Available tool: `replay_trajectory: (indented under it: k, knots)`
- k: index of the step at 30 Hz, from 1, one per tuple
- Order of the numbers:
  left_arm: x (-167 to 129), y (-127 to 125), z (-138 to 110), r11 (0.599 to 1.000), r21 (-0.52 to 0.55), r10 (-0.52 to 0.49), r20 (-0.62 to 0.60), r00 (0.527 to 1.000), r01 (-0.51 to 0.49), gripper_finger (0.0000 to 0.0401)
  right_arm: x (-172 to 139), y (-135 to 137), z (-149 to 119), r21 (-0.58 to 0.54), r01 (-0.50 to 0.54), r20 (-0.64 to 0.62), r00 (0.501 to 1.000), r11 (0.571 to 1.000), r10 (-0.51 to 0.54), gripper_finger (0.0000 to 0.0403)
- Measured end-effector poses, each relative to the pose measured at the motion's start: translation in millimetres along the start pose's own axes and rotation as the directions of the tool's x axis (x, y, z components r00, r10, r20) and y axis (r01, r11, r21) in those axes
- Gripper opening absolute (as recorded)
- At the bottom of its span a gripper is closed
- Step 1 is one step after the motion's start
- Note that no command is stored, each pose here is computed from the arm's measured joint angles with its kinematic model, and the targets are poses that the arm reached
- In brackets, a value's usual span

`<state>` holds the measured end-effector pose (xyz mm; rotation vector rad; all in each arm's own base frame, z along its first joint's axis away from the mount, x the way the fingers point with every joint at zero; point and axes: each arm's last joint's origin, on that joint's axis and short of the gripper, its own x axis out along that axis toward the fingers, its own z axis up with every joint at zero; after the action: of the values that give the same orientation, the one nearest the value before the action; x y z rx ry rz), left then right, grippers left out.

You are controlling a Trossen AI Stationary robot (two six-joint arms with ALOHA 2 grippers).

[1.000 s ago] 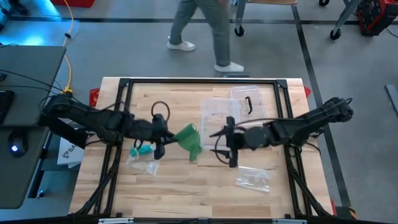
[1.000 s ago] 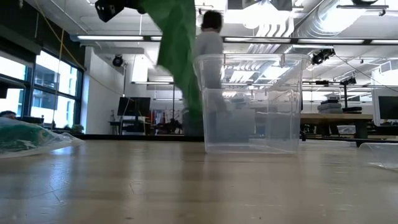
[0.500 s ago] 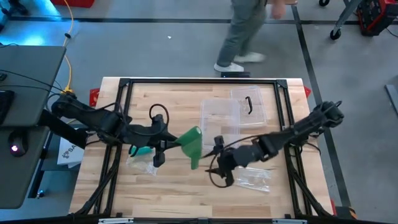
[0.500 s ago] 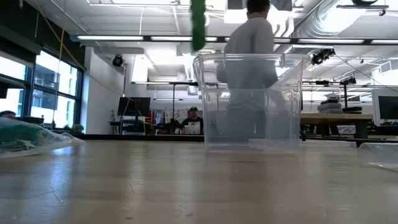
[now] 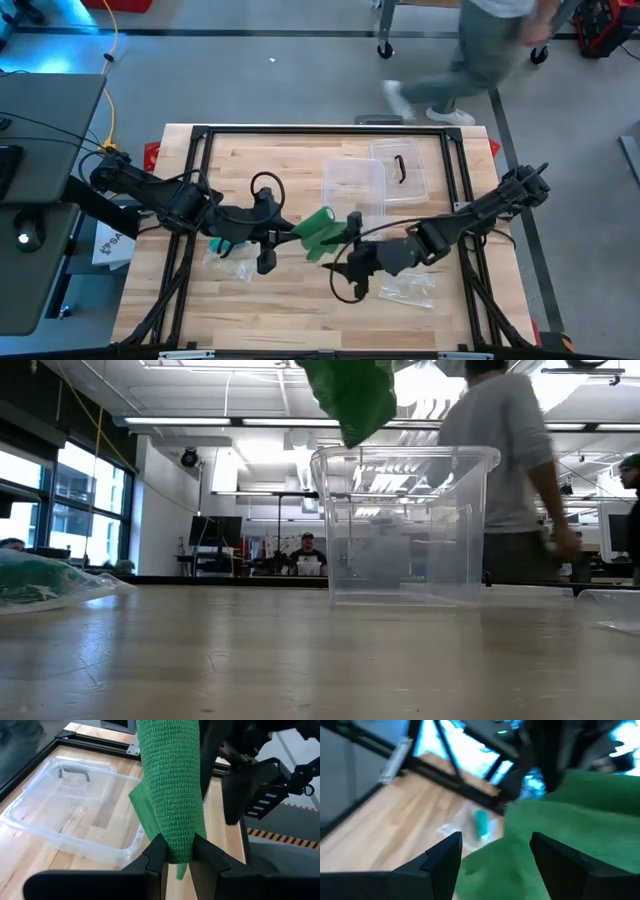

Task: Roll bandage
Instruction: Roll the green bandage

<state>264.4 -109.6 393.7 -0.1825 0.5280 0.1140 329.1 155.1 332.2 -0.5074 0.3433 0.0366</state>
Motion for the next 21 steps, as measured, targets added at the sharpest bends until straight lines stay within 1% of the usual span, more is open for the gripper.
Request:
replay_trajectory:
  k: [3,6,9,13,15,18,19,21]
  knots:
    - [0.0,-0.1,0.1,1.0,0.0,-0.001,0.0,1.0,0.001,0.0054,6.8,-5.1,-8.2,0.042,-0.071,-0.026,0.997,0.997,0.072,0.0233]
    - [0.0,-0.1,0.3,1.0,0.0,-0.002,0.001,1.0,0.002,0.0054,11.8,-9.9,-12.0,0.074,-0.076,-0.037,0.996,0.994,0.079,0.0223]
    - [-0.1,-0.1,0.6,1.0,-0.002,-0.002,0.004,1.0,0.002,0.0054,17.0,-12.2,-15.5,0.086,-0.089,-0.046,0.995,0.992,0.093,0.02]
    - [0.0,0.0,0.3,1.0,0.001,0.0,0.001,1.0,0.0,0.0054,26.6,-13.2,-21.3,0.098,-0.124,-0.052,0.99,0.988,0.129,0.0146]
    - [-0.9,0.5,0.5,1.0,0.001,0.002,0.003,1.0,-0.002,0.0054,30.1,-12.1,-23.8,0.122,-0.154,-0.053,0.985,0.98,0.162,0.0105]
    - [-4.7,3.3,1.3,1.0,0.002,0.025,0.014,1.0,-0.025,0.0054,31.6,-5.5,-26.6,0.163,-0.224,-0.06,0.97,0.961,0.236,0.0029]
    - [-7.1,5.3,1.1,0.999,0.009,0.042,0.013,0.999,-0.042,0.0054,30.1,-1.8,-26.2,0.168,-0.249,-0.059,0.963,0.954,0.262,0.0015]
    - [-13.3,10.4,0.5,0.996,0.017,0.083,0.014,0.996,-0.083,0.0054,25.0,8.9,-23.8,0.182,-0.283,-0.06,0.953,0.942,0.298,0.0012]
